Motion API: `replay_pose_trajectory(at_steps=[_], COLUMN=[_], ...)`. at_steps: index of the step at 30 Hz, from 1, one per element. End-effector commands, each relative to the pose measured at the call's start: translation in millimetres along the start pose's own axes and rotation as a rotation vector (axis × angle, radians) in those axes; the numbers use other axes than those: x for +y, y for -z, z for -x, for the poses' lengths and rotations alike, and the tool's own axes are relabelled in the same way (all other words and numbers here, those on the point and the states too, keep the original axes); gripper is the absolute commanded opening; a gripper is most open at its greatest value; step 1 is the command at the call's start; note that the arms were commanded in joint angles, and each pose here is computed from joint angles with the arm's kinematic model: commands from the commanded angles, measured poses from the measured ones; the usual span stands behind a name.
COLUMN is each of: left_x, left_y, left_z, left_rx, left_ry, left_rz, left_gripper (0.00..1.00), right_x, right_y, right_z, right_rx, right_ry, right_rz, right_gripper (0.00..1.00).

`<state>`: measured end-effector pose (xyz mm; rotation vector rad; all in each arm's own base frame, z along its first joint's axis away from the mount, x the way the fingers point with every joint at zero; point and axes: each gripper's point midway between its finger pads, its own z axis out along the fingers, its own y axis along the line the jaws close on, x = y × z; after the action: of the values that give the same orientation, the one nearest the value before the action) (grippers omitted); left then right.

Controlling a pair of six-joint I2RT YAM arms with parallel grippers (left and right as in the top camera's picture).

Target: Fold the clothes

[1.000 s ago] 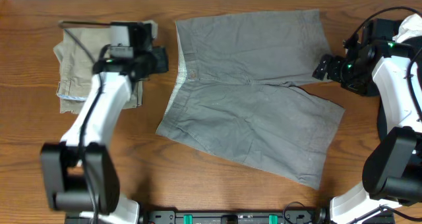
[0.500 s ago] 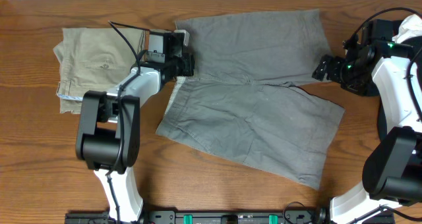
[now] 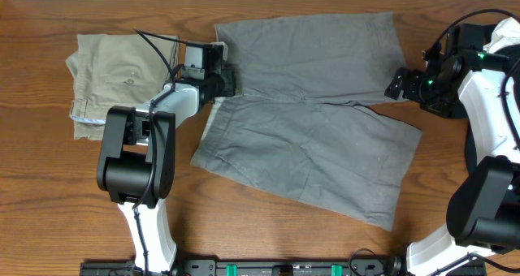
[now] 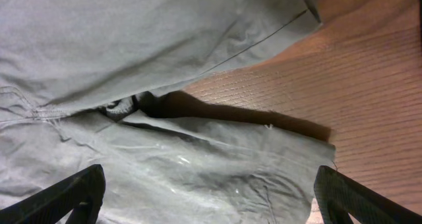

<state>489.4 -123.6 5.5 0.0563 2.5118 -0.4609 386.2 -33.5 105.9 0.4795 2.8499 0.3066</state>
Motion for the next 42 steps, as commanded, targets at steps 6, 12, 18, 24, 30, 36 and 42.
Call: replay_pose_trajectory(at_steps=[6, 12, 18, 24, 30, 36, 42], left_x=[40.9, 49.2, 57.9, 57.0, 37.5, 9.6, -9.5], left_y=[0.3, 1.7, 3.6, 3.8, 29.3, 101.9, 178.3], left_z=[-5.1, -2.8, -2.8, 0.7, 34.0, 76.5, 63.2], left_rx=[-0.001, -0.023, -0.033, -0.045, -0.131, -0.25, -0.21], left_ry=[0.16, 0.224, 0.234, 0.232, 0.215, 0.194, 0.201], left_rz=[0.143, 0.191, 0.241, 0.236, 0.174, 0.137, 0.148], left_gripper=[0.1, 0.1, 0.1, 0.1, 0.15, 0.23, 0.23], right_x=[2.4, 2.4, 2.4, 2.4, 2.4, 2.4, 2.4], right_y=[4.2, 4.2, 4.2, 4.2, 4.2, 4.2, 4.2], right_z=[-1.0, -1.1, -1.0, -1.0, -1.0, -1.0, -1.0], right_rx=[-0.009, -0.008, -0.009, -0.009, -0.009, -0.009, -0.009], right_ry=[-0.002, -0.002, -0.002, -0.002, -0.002, -0.002, -0.002], right_rz=[0.004, 0.004, 0.004, 0.004, 0.004, 0.004, 0.004], right_gripper=[0.99, 0.99, 0.99, 0.99, 0.99, 0.99, 0.99])
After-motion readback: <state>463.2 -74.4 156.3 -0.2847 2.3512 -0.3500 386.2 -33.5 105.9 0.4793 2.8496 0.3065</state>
